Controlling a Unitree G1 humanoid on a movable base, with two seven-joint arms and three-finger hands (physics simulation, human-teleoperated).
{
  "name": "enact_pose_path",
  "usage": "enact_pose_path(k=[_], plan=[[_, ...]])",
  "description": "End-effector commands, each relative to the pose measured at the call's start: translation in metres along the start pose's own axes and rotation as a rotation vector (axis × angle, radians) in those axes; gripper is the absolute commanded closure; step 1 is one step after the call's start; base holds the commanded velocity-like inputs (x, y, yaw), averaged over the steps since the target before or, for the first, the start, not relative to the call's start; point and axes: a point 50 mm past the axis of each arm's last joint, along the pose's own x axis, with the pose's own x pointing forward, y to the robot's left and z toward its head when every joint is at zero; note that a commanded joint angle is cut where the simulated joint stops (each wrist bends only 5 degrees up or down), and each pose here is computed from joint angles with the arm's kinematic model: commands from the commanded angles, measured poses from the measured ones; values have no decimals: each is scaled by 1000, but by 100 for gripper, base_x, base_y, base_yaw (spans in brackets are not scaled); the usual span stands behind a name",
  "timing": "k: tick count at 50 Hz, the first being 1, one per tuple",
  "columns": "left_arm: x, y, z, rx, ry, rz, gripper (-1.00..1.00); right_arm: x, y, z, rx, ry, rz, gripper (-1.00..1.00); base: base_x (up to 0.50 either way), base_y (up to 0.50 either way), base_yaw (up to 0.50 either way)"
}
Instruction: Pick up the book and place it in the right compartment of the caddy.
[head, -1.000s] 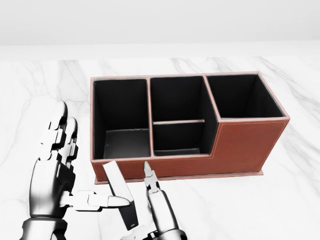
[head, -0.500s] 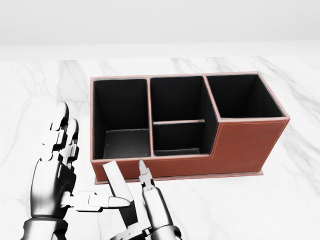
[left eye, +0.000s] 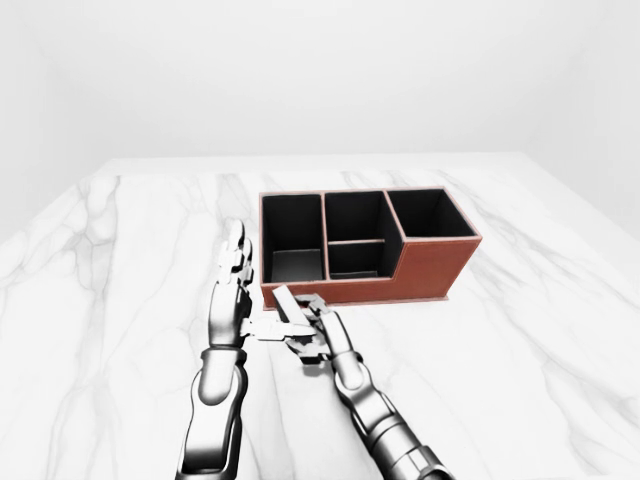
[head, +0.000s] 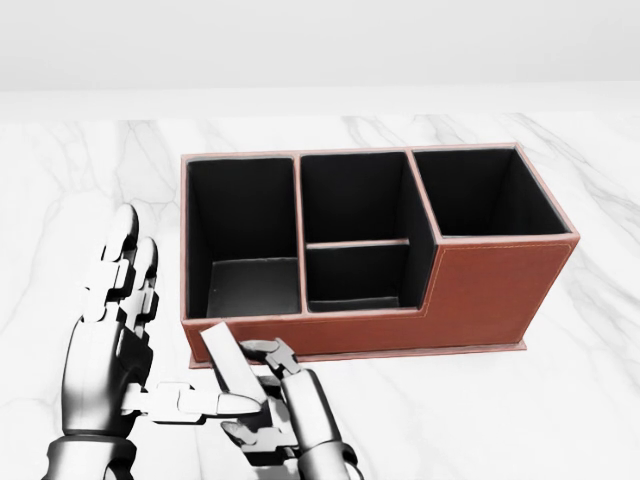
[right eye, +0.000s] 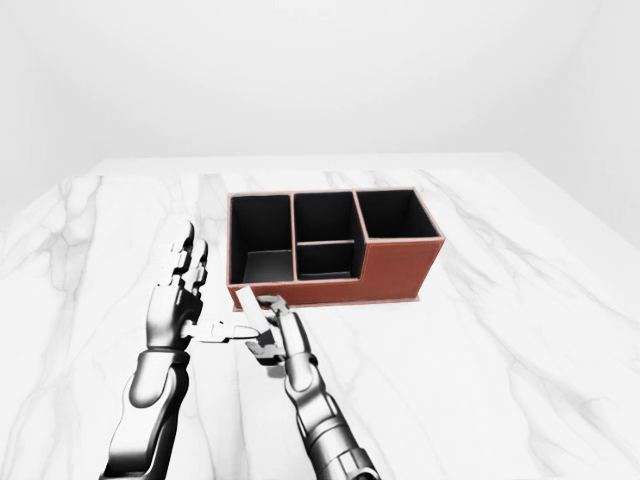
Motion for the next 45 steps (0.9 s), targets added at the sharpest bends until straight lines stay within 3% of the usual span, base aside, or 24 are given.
enact_pose_path(k=[1, 13, 28, 45], plan=[[-2, 1, -1, -12, 4, -3, -100, 1, 0, -4, -6, 19, 3, 100, 0, 0, 0], [-2, 0, 0, -9, 0, -4, -100, -1, -10, 3, 20, -25, -24, 100, 0, 0, 0], [-1, 0, -1, -5, 6, -6, -100, -25, -26, 49, 110, -273, -38, 100, 0, 0, 0], [-2, 0, 0, -4, 3, -5, -100, -35, -27, 64, 124, -352, -33, 100, 0, 0, 0]])
